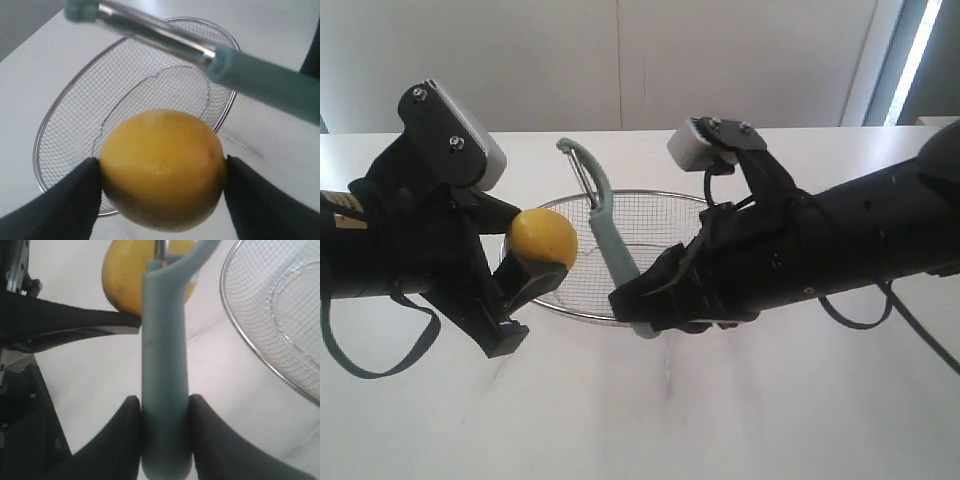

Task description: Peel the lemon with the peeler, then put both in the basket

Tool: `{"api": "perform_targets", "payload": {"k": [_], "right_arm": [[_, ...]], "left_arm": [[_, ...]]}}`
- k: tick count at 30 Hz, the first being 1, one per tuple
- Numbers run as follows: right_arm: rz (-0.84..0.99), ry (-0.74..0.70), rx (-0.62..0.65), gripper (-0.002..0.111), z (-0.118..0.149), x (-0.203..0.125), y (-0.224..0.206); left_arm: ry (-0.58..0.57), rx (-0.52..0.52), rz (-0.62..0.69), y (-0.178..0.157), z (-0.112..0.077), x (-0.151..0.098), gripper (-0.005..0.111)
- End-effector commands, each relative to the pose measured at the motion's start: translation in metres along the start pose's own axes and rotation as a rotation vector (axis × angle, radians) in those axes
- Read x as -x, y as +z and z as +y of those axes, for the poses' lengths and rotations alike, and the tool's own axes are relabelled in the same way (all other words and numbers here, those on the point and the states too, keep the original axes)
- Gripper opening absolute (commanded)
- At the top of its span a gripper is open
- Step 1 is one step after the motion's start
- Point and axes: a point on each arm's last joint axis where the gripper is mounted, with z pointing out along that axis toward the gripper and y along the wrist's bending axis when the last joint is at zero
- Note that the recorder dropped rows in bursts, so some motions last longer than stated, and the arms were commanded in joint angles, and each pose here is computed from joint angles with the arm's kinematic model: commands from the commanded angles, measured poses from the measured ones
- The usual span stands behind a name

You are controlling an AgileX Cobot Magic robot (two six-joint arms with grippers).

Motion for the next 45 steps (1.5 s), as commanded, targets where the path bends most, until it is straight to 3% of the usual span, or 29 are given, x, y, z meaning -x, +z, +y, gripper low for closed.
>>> {"api": "perform_targets", "payload": {"k": [1,5,9,17,22,34,45], "right_arm": [[-0.084,-0.026,-0.169,0.000,-0.014,0.008,-0.024],[-0.078,0.018,-0.353,0.000,-0.030,0.007,-0.033],[-0.107,0.038,-0.393,0.000,-0.033,0.009,-0.035],[-0.124,0.024,-0.418,0.000,-0.035,0.011,-0.036],[-0.130,0.023,-0.423,0.000,-0.036,0.011,-0.036],[-0.140,0.021,-0.432,0.000,-0.037,0.012,-0.037],[-0.141,0.025,-0.431,0.000,-0.036,0.012,-0.037]], "left_arm": [[-0.022,0.006,-0.010,-0.002,0.001,0.001,0.000],[-0.004,0.022,-0.023,0.003,0.003,0.001,0.000],[-0.034,0.026,-0.013,0.021,0.010,0.013,0.000],[-0.217,0.023,0.148,0.068,0.061,0.034,0.000],[-0.279,0.010,0.221,0.102,0.082,0.036,0.000],[-0.292,-0.024,0.392,0.169,0.078,-0.017,0.000],[-0.281,-0.001,0.380,0.181,0.080,-0.025,0.000]]}}
